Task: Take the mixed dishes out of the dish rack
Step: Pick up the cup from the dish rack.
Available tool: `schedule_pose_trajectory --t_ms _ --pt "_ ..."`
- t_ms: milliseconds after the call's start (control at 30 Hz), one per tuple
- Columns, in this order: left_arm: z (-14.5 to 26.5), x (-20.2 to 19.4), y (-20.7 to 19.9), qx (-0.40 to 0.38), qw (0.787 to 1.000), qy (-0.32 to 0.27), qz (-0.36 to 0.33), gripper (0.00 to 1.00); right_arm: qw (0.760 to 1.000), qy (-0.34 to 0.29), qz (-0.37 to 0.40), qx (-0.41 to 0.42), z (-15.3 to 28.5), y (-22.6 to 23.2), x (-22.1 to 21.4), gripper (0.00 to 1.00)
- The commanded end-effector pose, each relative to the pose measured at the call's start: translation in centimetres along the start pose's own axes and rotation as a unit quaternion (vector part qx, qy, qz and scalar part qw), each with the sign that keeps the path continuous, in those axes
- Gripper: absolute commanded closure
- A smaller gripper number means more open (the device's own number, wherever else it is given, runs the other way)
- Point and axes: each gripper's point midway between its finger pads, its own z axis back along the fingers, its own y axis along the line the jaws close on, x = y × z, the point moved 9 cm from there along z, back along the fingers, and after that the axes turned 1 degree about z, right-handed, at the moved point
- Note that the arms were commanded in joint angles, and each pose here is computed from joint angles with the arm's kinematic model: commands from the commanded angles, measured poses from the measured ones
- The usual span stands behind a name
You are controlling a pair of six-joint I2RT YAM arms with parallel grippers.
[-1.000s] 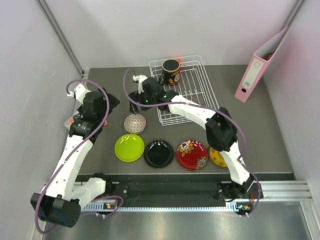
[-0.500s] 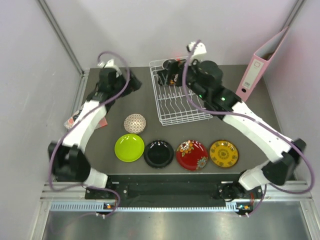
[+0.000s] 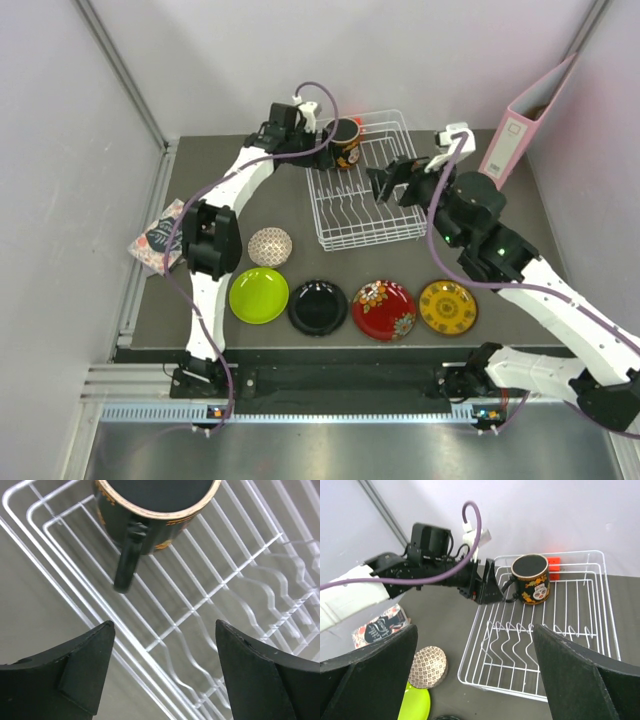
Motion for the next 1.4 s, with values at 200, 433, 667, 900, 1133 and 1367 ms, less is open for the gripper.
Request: schedule_pose_trajectory --t_ms 200,433,667,900,1133,1367 --pt "-1.5 0.7 -1.3 0.048 0.96 -0.107 -0.254 0.15 1.0 -0.005 -0.006 -0.005 1.1 -0.9 -1.7 0.03" --pt "-4.0 1.0 -0.6 0.04 0.946 -0.097 -0.306 0.19 1.0 0.019 0.001 -0.012 1.0 -1.2 -3.5 0.04" --pt "-4.0 2.6 -0.6 0.052 0.934 -0.13 -0.328 0.18 1.0 0.018 0.005 -0.018 1.3 -1.8 -4.7 0.04" --pt "-5.1 2.4 1.0 0.041 0.931 -0.117 -0.344 0.19 0.999 0.025 0.014 -0.029 1.4 -2.2 -5.5 0.04" --pt "-7.2 0.7 1.7 0.029 0.934 -0.102 -0.342 0.31 0.999 0.024 0.016 -0.041 1.5 -2.6 -5.9 0.04" --pt "-8.3 0.2 2.6 0.037 0.934 -0.11 -0.338 0.45 0.998 0.034 0.014 -0.047 1.1 -2.7 -6.8 0.04"
